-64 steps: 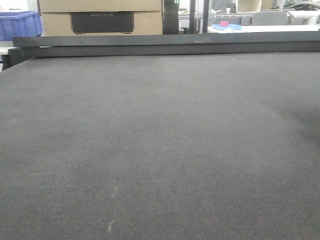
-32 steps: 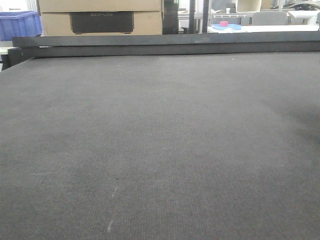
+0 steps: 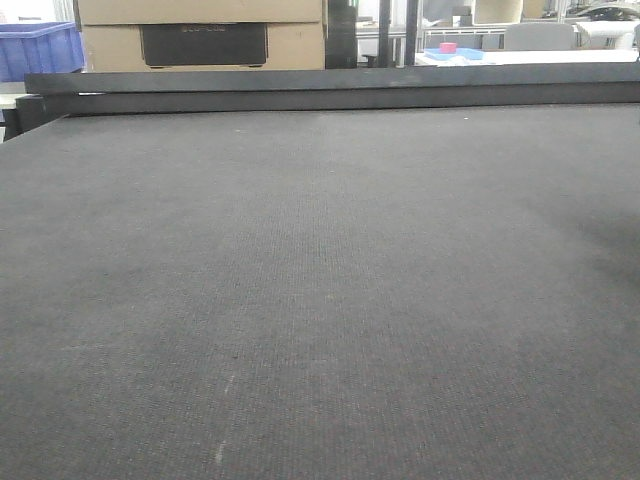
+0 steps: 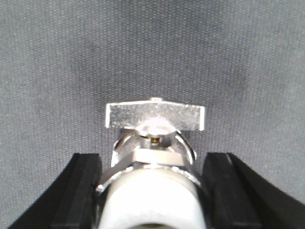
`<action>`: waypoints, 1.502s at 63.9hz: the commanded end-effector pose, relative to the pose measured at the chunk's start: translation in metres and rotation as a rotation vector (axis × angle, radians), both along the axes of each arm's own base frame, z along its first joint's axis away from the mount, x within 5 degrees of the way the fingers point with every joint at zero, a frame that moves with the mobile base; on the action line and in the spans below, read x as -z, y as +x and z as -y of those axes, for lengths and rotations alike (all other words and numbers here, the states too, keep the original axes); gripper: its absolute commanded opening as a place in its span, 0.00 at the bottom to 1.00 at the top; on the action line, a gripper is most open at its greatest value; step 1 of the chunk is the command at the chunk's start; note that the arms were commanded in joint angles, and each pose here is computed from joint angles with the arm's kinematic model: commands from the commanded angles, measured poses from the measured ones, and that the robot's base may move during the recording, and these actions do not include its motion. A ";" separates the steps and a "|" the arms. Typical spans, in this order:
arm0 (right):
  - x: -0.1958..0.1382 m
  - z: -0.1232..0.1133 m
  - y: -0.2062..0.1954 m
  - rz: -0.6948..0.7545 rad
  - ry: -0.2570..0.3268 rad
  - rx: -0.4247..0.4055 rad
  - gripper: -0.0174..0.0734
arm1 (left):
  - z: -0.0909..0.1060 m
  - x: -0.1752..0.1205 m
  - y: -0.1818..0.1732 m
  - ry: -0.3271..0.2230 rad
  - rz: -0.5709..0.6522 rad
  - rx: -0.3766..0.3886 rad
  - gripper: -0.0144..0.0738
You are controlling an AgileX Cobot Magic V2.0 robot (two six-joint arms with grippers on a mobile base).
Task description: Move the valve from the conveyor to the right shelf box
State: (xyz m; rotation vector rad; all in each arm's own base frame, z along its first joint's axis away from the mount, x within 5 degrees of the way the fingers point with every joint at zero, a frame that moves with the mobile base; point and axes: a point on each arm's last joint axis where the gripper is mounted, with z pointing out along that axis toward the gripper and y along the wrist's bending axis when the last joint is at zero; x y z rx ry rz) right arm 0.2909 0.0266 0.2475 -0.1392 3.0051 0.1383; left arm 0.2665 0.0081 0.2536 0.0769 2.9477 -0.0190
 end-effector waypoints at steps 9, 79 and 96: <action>0.000 -0.001 0.000 0.004 0.015 0.002 0.01 | 0.006 0.007 0.003 0.003 -0.024 0.025 0.76; -0.032 0.000 -0.013 0.142 0.035 0.034 0.01 | 0.009 -0.024 -0.013 -0.022 0.094 0.016 0.04; -0.079 0.002 -0.046 0.310 0.048 0.030 0.01 | 0.011 -0.074 -0.052 -0.039 0.295 0.015 0.04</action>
